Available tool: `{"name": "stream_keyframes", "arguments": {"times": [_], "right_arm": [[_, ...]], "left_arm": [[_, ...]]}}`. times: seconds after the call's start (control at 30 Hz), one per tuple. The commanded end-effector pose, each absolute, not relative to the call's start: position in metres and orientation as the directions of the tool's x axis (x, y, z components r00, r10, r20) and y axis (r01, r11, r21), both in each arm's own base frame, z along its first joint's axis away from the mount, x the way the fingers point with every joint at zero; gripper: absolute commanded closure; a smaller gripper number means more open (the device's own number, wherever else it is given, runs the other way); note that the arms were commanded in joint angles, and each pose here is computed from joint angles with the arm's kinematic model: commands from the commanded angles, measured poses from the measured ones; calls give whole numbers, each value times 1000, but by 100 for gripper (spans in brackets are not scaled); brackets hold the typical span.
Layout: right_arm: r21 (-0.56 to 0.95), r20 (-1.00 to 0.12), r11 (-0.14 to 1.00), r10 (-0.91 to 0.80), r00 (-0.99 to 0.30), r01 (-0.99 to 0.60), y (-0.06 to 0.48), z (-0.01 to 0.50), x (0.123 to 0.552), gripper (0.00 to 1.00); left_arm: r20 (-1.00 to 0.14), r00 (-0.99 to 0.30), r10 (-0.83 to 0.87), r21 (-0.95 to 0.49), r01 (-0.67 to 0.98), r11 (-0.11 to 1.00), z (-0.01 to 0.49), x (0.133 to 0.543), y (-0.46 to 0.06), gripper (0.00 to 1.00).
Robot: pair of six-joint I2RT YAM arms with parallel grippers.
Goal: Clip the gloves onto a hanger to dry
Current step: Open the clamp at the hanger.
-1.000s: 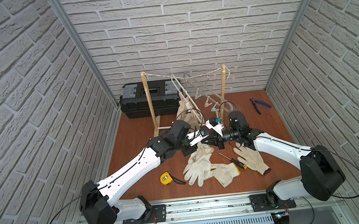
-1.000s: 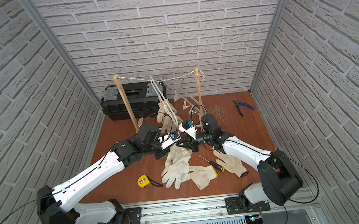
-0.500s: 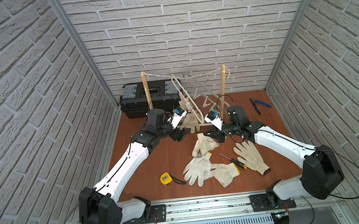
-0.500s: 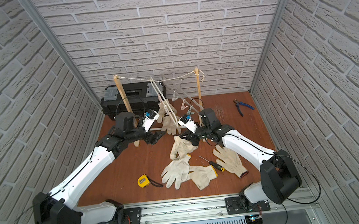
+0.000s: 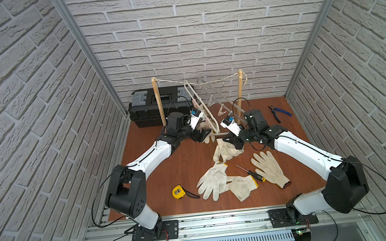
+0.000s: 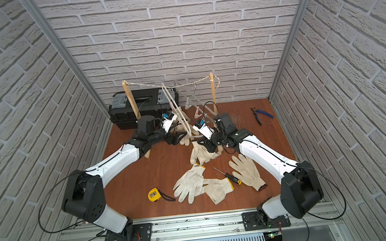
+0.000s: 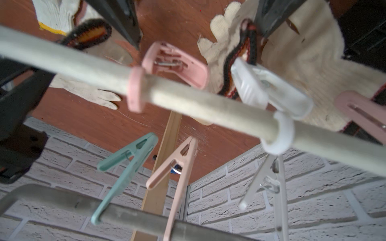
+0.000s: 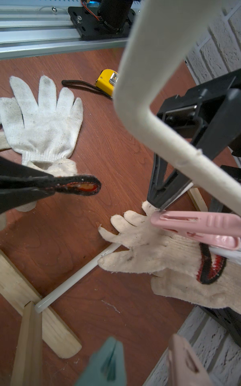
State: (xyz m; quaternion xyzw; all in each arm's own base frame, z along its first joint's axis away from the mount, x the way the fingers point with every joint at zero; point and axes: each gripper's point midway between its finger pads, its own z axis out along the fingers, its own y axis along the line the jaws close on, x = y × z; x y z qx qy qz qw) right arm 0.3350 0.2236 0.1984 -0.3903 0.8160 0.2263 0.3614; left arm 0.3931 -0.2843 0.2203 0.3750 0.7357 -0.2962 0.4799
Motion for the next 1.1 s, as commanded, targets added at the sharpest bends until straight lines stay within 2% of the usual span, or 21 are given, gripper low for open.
{"name": "stream_keyframes", "arguments": {"times": [0.0, 0.33, 0.63, 0.73, 0.83, 1.07], "right_arm": [[33, -797, 602, -466, -385, -798, 219, 227, 337, 98], [15, -811, 602, -459, -361, -799, 219, 248, 337, 98], [14, -810, 591, -466, -356, -807, 223, 252, 335, 98], [12, -808, 594, -468, -357, -805, 222, 251, 336, 98], [9, -805, 594, -473, -359, -804, 222, 250, 336, 98], [3, -799, 601, -479, -363, -799, 220, 247, 335, 98]], "left_arm": [[-970, -153, 187, -34, 853, 520, 253, 405, -294, 14], [-986, -119, 115, -46, 867, 497, 264, 413, -303, 17], [-990, -121, 74, -75, 892, 446, 274, 410, -312, 30], [-989, -124, 77, -77, 892, 445, 273, 409, -312, 29], [-988, -126, 91, -72, 888, 454, 271, 408, -310, 22], [-979, -121, 162, -29, 876, 481, 263, 395, -299, 17]]}}
